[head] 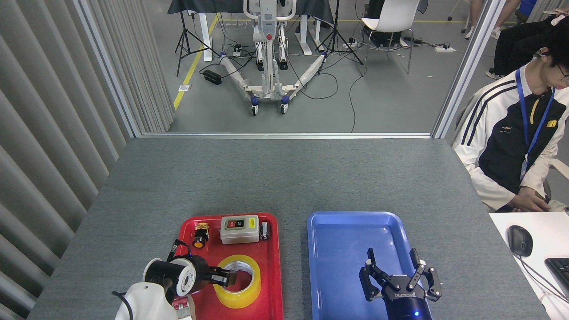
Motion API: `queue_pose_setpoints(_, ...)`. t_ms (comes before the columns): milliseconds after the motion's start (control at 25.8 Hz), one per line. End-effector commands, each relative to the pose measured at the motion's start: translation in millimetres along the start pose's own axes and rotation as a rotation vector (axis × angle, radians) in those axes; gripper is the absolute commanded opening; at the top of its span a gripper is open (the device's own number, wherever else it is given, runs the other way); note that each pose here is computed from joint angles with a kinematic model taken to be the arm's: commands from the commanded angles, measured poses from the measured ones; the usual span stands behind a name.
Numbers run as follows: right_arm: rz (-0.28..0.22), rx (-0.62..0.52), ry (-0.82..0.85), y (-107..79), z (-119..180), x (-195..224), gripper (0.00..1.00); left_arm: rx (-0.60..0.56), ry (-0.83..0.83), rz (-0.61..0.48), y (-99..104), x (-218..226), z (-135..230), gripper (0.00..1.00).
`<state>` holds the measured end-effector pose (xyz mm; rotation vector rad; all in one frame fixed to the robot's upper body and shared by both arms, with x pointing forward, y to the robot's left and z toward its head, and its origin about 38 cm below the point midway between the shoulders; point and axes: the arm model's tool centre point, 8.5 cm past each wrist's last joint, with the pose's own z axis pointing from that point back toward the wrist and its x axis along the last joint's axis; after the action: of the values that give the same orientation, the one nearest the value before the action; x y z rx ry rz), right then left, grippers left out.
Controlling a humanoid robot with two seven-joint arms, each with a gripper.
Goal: Place and move tape with both arms
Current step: 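Lift the tape roll and carry it toward the right gripper over the blue tray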
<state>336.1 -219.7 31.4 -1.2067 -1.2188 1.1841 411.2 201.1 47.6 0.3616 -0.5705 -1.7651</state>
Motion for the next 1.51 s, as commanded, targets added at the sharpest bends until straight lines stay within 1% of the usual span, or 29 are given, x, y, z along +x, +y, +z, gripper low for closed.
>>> queue_pose_setpoints(0, -0.003, 0.001, 0.0, 0.4, 0.4, 1.3, 1.0, -0.039, 0.015, -0.003, -3.3, -2.2, -0.4, 0.59)
queue_pose_setpoints(155, -0.005, 0.001, -0.002, 0.5, 0.5, 3.9, 1.0, -0.064, 0.023, -0.013, -4.8, -3.5, 1.3, 0.36)
queue_pose_setpoints(233, -0.003, 0.003, -0.002, 1.0, 1.0, 4.4, 1.0, -0.073, 0.02, -0.012, -7.3, -3.0, 0.1, 0.28)
queue_pose_setpoints(272, -0.005, 0.005, -0.002, 2.0, 2.1, 5.3, 1.0, -0.076, 0.014, -0.011, -7.3, -2.4, 0.4, 0.19)
queue_pose_setpoints(310, -0.003, 0.01, -0.003, 3.5, 3.7, 5.8, 1.0, -0.084, 0.006, -0.011, -7.8, -1.6, 0.8, 0.05)
queue_pose_setpoints(349, 0.005, 0.01, -0.007, 3.5, 3.8, 6.7, 1.0, -0.096, -0.004, -0.024, -8.5, 0.4, 1.9, 0.0)
queue_pose_setpoints(388, 0.012, 0.009, -0.008, 3.5, 3.8, 6.8, 1.0, -0.098, -0.019, -0.048, -8.0, 2.2, 2.2, 0.0)
queue_pose_setpoints(504, 0.004, 0.017, -0.005, 6.0, 6.5, 9.3, 1.0, -0.077, -0.085, -0.135, -3.7, 7.3, 5.0, 0.0)
queue_pose_setpoints(543, 0.003, 0.018, -0.005, 6.5, 7.0, 9.7, 1.0, -0.046, -0.122, -0.158, 3.4, 10.2, 9.9, 0.0)
queue_pose_setpoints(582, 0.003, 0.02, -0.005, 6.9, 7.6, 9.7, 1.0, 0.022, -0.177, -0.185, 17.9, 16.2, 20.1, 0.0)
queue_pose_setpoints(621, 0.004, 0.021, -0.006, 7.5, 8.2, 10.2, 1.0, 0.1, -0.253, -0.198, 28.1, 23.6, 29.2, 0.0)
queue_pose_setpoints(698, 0.005, 0.023, -0.009, 8.0, 8.7, 9.9, 1.0, 0.303, -0.452, -0.188, 44.5, 38.6, 46.5, 0.0)
queue_pose_setpoints(737, 0.016, 0.021, -0.017, 7.8, 8.8, 10.1, 1.0, 0.405, -0.551, -0.171, 50.2, 44.8, 53.3, 0.0)
queue_pose_setpoints(776, 0.053, 0.018, -0.027, 7.6, 8.8, 9.6, 1.0, 0.504, -0.638, -0.157, 54.6, 50.3, 60.3, 0.0)
queue_pose_setpoints(815, 0.093, 0.007, -0.048, 7.2, 9.4, 11.2, 1.0, 0.584, -0.709, -0.144, 55.7, 55.4, 64.1, 0.0)
queue_pose_setpoints(853, 0.122, -0.024, -0.083, 5.1, 10.7, 14.8, 1.0, 0.642, -0.759, -0.141, 52.3, 59.9, 63.2, 0.0)
queue_pose_setpoints(931, 0.143, -0.109, -0.192, -0.6, 18.8, 21.8, 1.0, 0.718, -0.834, -0.135, 46.5, 66.5, 57.1, 0.0)
queue_pose_setpoints(1009, 0.147, -0.15, -0.324, -6.8, 27.9, 29.5, 1.0, 0.74, -0.847, -0.063, 43.0, 65.9, 45.6, 0.0)
queue_pose_setpoints(1086, 0.133, -0.164, -0.469, -12.9, 38.6, 37.8, 1.0, 0.747, -0.853, -0.011, 38.8, 64.7, 36.2, 0.0)
queue_pose_setpoints(1164, 0.107, -0.179, -0.591, -15.8, 49.9, 44.3, 1.0, 0.752, -0.862, 0.001, 38.4, 68.3, 34.2, 0.0)
queue_pose_setpoints(1241, 0.08, -0.212, -0.695, -22.6, 59.7, 50.0, 1.0, 0.756, -0.864, 0.004, 38.8, 68.8, 34.5, 0.0)
queue_pose_setpoints(1319, 0.066, -0.216, -0.752, -25.4, 64.7, 53.9, 0.99, 0.757, -0.868, 0.007, 39.2, 70.5, 34.4, 0.0)
queue_pose_setpoints(1474, 0.06, -0.215, -0.753, -24.5, 63.2, 58.4, 0.99, 0.742, -0.885, -0.006, 35.3, 78.8, 33.4, 0.0)
